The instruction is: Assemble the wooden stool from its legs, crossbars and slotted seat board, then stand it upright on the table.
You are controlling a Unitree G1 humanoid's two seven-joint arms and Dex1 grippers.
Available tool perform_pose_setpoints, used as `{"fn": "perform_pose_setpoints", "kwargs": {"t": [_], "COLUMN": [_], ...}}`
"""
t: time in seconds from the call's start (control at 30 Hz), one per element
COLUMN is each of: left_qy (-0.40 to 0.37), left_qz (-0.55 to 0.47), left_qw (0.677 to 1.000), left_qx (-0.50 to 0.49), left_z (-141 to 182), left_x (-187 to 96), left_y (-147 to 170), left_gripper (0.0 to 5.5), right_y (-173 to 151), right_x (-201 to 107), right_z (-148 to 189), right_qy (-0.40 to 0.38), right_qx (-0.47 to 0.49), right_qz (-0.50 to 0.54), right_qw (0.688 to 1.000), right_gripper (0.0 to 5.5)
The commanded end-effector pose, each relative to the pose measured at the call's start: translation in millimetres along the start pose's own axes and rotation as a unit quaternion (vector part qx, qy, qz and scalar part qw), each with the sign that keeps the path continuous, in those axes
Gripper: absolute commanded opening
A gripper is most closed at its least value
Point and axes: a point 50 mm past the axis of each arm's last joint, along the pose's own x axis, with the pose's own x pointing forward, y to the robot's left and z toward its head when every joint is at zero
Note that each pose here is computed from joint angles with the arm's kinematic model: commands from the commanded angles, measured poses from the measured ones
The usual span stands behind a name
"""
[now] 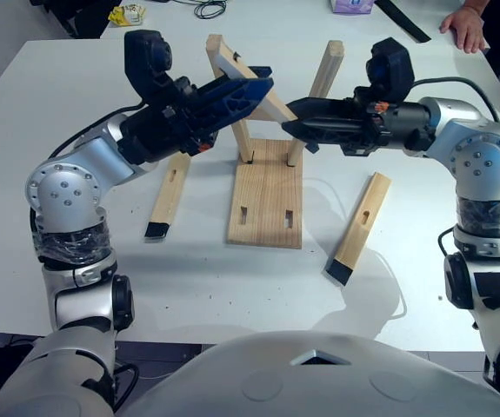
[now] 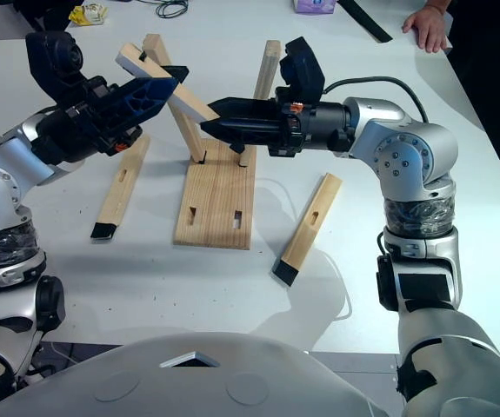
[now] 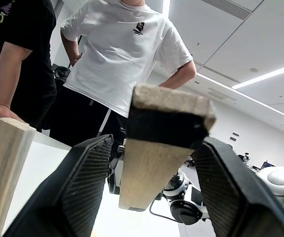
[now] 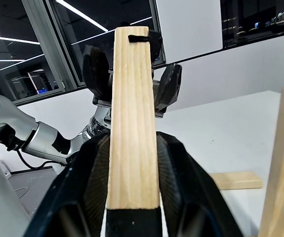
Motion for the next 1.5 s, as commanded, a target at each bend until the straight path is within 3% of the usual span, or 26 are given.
{"fn": "perform_pose_setpoints", "kwargs": {"t": [0.03, 0.1, 0.4, 0.93, 0.97, 1.3, 1.5], "left_qy": [0.011, 0.01, 0.011, 0.03, 0.032, 0.042, 0.144], "left_qz": [-0.009, -0.01, -0.01, 0.05, 0.055, 0.106, 0.178], "left_qw": [1.0, 1.0, 1.0, 0.998, 0.998, 0.992, 0.965], "left_qx": [0.003, 0.005, 0.009, 0.025, 0.026, 0.055, 0.125], "left_z": [-7, -8, -14, -22, -24, -22, -28], "left_x": [2, 2, 1, -13, -14, -29, -75], "left_y": [-5, -6, -6, 10, 11, 21, 30], "left_gripper": [2.89, 2.89, 1.6, 1.43, 1.41, 1.3, 1.3], "right_y": [1, 1, 3, -5, -7, -12, -8], "right_x": [1, 2, 2, 1, 2, -14, -42], "right_z": [3, 3, -1, -2, -3, -13, 12], "right_qy": [0.023, 0.026, 0.034, 0.01, 0.011, 0.042, -0.015], "right_qx": [-0.005, -0.004, 0.007, -0.047, -0.054, -0.065, -0.091], "right_qz": [0.008, 0.011, 0.018, -0.047, -0.058, -0.087, -0.125], "right_qw": [1.0, 1.0, 0.999, 0.998, 0.997, 0.993, 0.988], "right_gripper": [1.31, 1.31, 1.31, 1.31, 1.67, 3.19, 3.22]}}
